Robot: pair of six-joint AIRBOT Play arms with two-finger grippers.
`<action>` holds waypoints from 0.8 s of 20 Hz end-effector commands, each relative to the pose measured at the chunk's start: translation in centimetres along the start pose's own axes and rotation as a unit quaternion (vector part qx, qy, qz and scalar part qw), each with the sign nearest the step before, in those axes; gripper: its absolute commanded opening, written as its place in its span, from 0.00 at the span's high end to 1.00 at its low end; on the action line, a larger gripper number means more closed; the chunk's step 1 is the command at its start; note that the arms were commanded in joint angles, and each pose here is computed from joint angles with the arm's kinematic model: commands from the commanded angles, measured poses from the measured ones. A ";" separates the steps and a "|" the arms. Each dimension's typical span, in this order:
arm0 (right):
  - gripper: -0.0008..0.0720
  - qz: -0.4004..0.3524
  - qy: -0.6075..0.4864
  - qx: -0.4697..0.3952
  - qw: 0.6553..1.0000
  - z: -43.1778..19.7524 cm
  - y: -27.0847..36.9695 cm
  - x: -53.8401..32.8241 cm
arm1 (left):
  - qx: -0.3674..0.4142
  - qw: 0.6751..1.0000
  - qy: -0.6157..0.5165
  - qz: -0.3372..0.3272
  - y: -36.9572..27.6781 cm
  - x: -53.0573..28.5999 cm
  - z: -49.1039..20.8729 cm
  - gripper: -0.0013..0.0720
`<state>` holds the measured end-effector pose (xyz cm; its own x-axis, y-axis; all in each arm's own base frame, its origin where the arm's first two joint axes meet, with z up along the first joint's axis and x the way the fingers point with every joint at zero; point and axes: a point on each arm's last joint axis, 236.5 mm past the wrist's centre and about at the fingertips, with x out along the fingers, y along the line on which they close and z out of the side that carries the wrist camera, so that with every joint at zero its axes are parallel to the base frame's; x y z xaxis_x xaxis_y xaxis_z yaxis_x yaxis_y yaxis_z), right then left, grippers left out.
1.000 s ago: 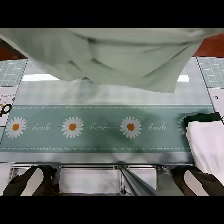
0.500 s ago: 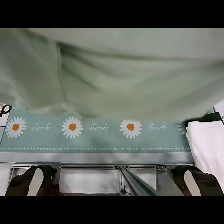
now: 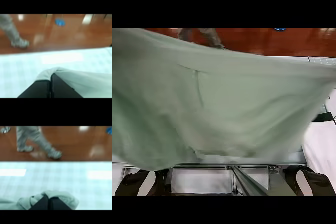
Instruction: Fold the shirts.
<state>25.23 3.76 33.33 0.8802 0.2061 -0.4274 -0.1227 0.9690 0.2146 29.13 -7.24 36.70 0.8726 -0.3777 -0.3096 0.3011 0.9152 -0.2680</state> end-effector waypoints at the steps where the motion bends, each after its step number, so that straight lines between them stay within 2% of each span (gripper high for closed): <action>1: 0.96 0.055 0.089 0.064 0.992 -5.9 -2.0 10.0 | -0.091 0.991 0.097 0.020 6.6 9.2 -6.9 0.96; 4: 0.96 0.077 0.152 0.117 0.978 -9.7 -4.8 18.7 | -0.143 0.980 0.132 0.038 11.7 17.3 -10.4 0.96; 9: 0.96 0.126 0.166 0.217 0.954 -11.4 -8.1 32.3 | -0.217 0.960 0.170 0.040 17.7 28.2 -15.1 0.96; 13: 0.96 0.150 0.186 0.217 0.947 -11.9 -7.0 40.3 | -0.236 0.957 0.168 0.030 20.3 33.8 -15.5 0.96; 15: 0.96 0.139 0.178 0.245 0.943 -12.1 -6.7 43.6 | -0.254 0.952 0.169 0.020 20.6 35.3 -16.1 0.95; 16: 0.92 0.132 0.176 0.256 0.941 -12.4 -6.8 44.8 | -0.257 0.949 0.182 0.015 20.2 35.7 -17.1 0.75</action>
<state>55.96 6.80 4.58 0.6123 0.5575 -0.5606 -0.0520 0.7360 0.6750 58.02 -3.88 7.01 0.6785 -0.4284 -0.5968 -0.0165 0.8033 -0.5953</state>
